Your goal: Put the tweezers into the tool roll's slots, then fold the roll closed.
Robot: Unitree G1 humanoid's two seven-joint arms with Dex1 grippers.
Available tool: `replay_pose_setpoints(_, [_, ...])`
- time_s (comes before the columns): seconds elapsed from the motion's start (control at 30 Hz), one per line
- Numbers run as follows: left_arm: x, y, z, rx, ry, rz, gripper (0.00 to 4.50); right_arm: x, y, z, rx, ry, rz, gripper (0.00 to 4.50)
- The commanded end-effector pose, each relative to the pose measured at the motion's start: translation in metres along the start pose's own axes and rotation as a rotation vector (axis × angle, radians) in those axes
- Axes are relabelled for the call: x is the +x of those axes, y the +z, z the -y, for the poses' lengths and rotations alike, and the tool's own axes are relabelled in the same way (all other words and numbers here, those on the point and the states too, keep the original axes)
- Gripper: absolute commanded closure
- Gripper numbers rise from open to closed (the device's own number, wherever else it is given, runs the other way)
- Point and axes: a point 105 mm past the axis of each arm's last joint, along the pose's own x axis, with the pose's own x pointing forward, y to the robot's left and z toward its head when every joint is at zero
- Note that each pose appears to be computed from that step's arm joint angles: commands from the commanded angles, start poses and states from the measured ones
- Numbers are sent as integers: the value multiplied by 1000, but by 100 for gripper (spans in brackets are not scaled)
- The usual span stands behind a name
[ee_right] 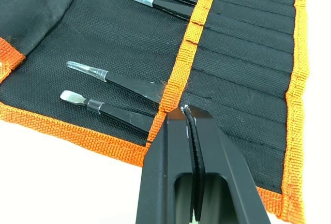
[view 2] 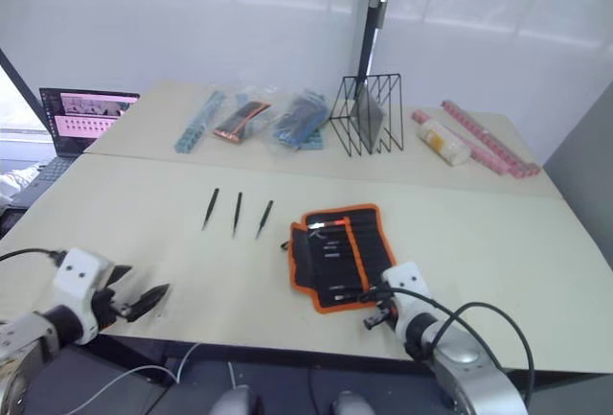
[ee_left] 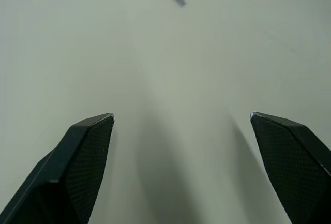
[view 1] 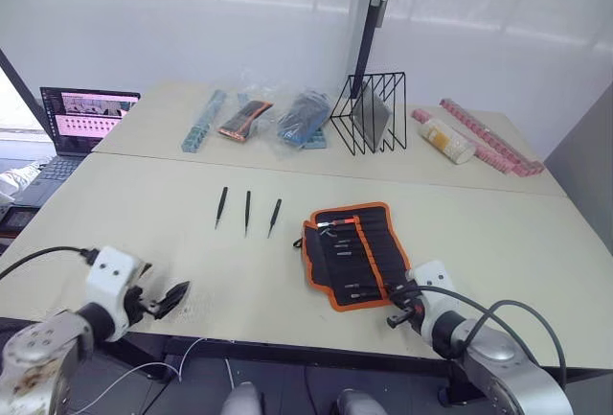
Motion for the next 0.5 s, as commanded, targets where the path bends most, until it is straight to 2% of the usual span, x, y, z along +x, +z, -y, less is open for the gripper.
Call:
replay_pose_setpoints(0.03, [-10, 11, 0, 2, 38, 55, 1, 3, -35, 10, 41, -28, -138, 450])
replay_pose_setpoints(0.13, [-9, 7, 5, -8, 30, 46, 1, 3, -35, 9, 37, -19, -138, 450])
replay_pose_setpoints(0.3, [11, 15, 10, -67, 31, 68, 1, 4, -33, 7, 35, -11, -134, 450])
replay_pose_setpoints(0.5, [75, 33, 15, -67, 35, 66, 1, 11, -27, 1, 46, 7, -113, 450])
